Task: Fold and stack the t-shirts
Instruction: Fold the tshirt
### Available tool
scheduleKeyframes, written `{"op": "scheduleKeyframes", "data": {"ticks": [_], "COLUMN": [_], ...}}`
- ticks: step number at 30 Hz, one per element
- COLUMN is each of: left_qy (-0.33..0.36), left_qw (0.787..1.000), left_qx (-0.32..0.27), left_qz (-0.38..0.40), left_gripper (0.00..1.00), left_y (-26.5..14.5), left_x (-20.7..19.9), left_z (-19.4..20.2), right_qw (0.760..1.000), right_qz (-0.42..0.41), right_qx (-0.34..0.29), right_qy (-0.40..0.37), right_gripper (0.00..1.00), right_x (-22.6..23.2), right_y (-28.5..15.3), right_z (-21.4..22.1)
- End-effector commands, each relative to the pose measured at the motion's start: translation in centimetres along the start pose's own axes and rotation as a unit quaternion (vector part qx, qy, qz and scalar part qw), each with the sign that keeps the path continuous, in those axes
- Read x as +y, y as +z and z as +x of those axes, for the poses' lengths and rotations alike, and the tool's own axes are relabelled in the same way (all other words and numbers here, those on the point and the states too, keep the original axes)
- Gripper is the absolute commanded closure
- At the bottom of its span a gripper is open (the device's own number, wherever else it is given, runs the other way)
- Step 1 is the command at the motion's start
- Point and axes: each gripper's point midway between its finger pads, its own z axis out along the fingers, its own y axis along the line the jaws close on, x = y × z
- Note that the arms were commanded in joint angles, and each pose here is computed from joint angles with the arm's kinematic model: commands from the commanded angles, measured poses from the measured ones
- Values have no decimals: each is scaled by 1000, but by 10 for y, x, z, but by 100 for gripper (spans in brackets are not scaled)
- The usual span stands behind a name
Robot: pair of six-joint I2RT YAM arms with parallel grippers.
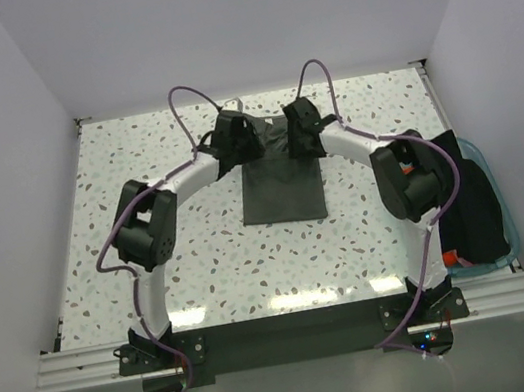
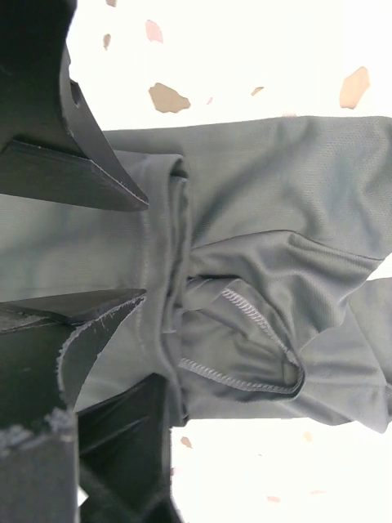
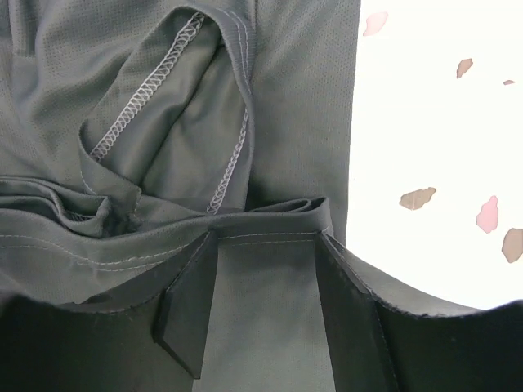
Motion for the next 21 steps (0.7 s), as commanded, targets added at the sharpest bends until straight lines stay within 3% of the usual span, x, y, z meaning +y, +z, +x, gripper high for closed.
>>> {"op": "scheduleKeyframes", "data": {"ticks": [1,11,16,21], "left_qy": [11,4,-11,-16], "left_qw": [995,995,999,999], "left_qx": [-69,-42,-49,8], "left_qz": [71,88,10,-39], "left_gripper": [53,72,74,78], "left_y": [-37,-19,14,44], "left_x": [-38,-38,4,37], "left_z": [-42,-14,-9,26], "right_qw": [998,997,998,997], "right_qz": [-43,-77,-60,-35], "right_qx": [-39,-12,5,43], "right_qy": [11,18,35,45], "right_gripper": [47,55,56,57], "right_x": [12,25,13,-7], "right_y": [-33,-20,9,36], "right_z": [-31,-12,-9,10]}}
